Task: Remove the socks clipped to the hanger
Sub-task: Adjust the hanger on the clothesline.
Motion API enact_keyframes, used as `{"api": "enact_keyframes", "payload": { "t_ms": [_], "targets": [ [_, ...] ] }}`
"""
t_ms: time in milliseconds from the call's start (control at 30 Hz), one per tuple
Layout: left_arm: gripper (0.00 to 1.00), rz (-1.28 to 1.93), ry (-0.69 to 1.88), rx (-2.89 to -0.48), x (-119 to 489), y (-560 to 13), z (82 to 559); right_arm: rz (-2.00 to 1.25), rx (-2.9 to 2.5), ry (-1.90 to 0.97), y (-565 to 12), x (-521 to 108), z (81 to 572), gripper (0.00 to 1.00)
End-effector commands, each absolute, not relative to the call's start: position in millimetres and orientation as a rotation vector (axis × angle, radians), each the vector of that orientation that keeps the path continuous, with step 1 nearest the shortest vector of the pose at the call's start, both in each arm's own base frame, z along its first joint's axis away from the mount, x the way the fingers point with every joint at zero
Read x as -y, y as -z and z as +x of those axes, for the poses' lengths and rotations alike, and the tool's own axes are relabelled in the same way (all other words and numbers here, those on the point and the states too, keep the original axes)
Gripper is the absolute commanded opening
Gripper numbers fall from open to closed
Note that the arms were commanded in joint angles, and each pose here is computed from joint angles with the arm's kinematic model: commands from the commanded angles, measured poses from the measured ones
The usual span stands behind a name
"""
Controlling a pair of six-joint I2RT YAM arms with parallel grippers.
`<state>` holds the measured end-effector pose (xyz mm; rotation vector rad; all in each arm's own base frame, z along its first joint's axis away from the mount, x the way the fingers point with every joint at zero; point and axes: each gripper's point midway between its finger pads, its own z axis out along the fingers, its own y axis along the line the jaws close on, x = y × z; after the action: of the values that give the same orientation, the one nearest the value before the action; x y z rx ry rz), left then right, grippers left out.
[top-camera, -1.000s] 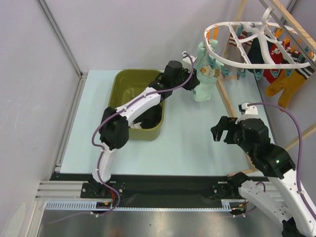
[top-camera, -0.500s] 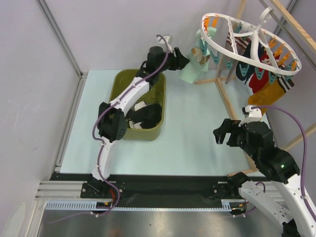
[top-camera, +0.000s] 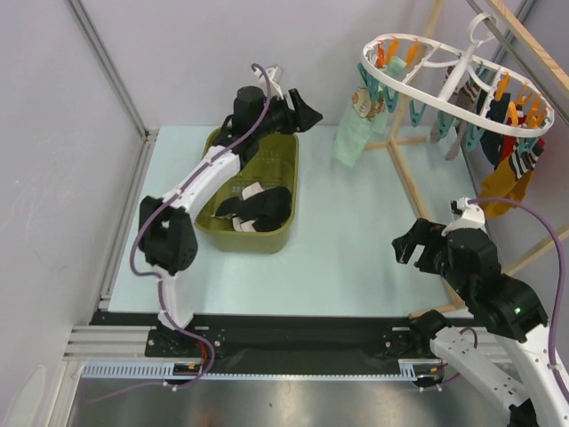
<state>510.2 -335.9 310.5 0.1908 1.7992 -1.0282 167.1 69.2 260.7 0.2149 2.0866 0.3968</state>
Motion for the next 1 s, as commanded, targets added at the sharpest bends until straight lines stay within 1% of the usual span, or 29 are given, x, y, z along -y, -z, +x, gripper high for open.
{"api": "enact_keyframes", "payload": {
  "t_ms": [0, 67, 100, 133, 167, 300, 433, 533, 567, 600, 667, 733, 767, 800, 833, 867, 900, 933, 967],
  "targets": [
    [0.73, 0.339, 1.057, -1.613, 328, -387, 453, 0.331, -2.071, -0.334, -262, -50, 162, 0.88],
    [0.73, 0.383, 1.023, -1.562, 325, -409, 426, 0.333, -2.044, -0.349, -269, -50, 162, 0.88],
    [0.73, 0.403, 1.022, -1.569, 331, -406, 413, 0.329, -2.043, -0.359, -269, -51, 161, 0.88],
    [0.73, 0.419, 1.020, -1.545, 329, -419, 397, 0.327, -2.044, -0.360, -269, -51, 161, 0.88],
    [0.73, 0.438, 1.008, -1.544, 330, -419, 389, 0.334, -2.059, -0.347, -267, -50, 160, 0.88],
    [0.74, 0.531, 1.031, -1.473, 357, -443, 332, 0.380, -2.105, -0.246, -259, -39, 161, 0.88],
    [0.75, 0.565, 1.094, -1.426, 382, -462, 294, 0.373, -2.072, -0.306, -264, -45, 163, 0.88],
    [0.75, 0.563, 1.199, -1.398, 405, -471, 282, 0.366, -2.063, -0.334, -263, -47, 160, 0.88],
    [0.75, 0.542, 1.238, -1.383, 409, -484, 280, 0.363, -2.061, -0.345, -263, -49, 160, 0.88],
    [0.75, 0.552, 1.258, -1.406, 425, -476, 280, 0.356, -2.062, -0.355, -263, -50, 159, 0.88],
    [0.75, 0.540, 1.282, -1.376, 434, -493, 275, 0.345, -2.067, -0.364, -260, -52, 158, 0.88],
    [0.75, 0.510, 1.278, -1.377, 447, -494, 273, 0.333, -2.064, -0.371, -260, -52, 157, 0.88],
    [0.75, 0.493, 1.271, -1.351, 448, -507, 271, 0.317, -2.066, -0.375, -259, -54, 157, 0.88],
    [0.75, 0.489, 1.261, -1.335, 454, -516, 262, 0.310, -2.064, -0.377, -259, -54, 157, 0.88],
    [0.75, 0.525, 1.161, -1.363, 460, -504, 266, 0.304, -2.058, -0.382, -260, -54, 157, 0.88],
    [0.76, 0.442, 1.054, -1.330, 450, -527, 275, 0.283, -2.060, -0.396, -260, -57, 156, 0.88],
    [0.76, 0.458, 0.999, -1.318, 454, -531, 267, 0.270, -2.058, -0.409, -261, -59, 156, 0.88],
    [0.77, 0.522, 0.862, -1.306, 458, -521, 276, 0.257, -2.053, -0.418, -263, -61, 156, 0.88],
    [0.78, 0.507, 0.786, -1.266, 451, -538, 279, 0.243, -2.051, -0.436, -266, -64, 155, 0.88]
  ]
}}
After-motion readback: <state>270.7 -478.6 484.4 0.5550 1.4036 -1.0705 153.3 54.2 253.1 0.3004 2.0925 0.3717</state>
